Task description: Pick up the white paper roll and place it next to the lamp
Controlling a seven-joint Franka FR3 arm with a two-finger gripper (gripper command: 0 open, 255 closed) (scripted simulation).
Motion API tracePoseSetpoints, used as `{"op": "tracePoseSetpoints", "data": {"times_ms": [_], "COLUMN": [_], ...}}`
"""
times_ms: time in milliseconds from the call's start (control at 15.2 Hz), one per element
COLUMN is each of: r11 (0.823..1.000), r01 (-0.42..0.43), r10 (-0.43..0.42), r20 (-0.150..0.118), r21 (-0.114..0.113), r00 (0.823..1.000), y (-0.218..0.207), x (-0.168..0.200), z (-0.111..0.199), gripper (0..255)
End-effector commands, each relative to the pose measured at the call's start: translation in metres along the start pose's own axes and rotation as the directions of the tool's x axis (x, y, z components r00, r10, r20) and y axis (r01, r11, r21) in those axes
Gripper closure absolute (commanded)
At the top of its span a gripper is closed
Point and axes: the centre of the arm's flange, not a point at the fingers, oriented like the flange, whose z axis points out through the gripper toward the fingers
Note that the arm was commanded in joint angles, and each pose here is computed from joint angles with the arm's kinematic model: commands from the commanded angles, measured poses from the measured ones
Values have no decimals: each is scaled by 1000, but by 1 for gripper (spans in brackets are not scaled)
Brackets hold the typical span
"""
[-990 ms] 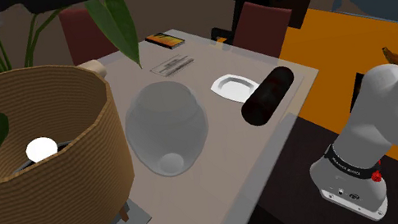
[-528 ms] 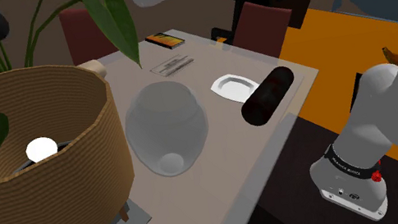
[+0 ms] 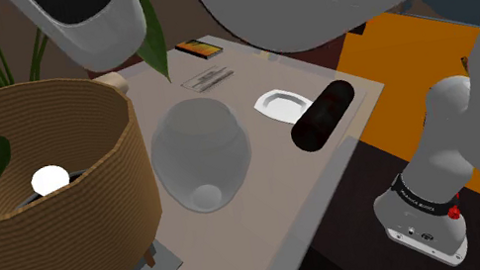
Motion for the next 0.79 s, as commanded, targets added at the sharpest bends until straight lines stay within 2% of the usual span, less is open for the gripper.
{"op": "tracePoseSetpoints", "data": {"times_ms": [0,726], "r11": [1000,1000], "r01": [2,2], "r10": [-2,-2], "r20": [2,2], "r21": [2,2], "r00": [1000,1000], "y": [7,27], "x": [3,52], "z": [7,30], "gripper": [255,255]}}
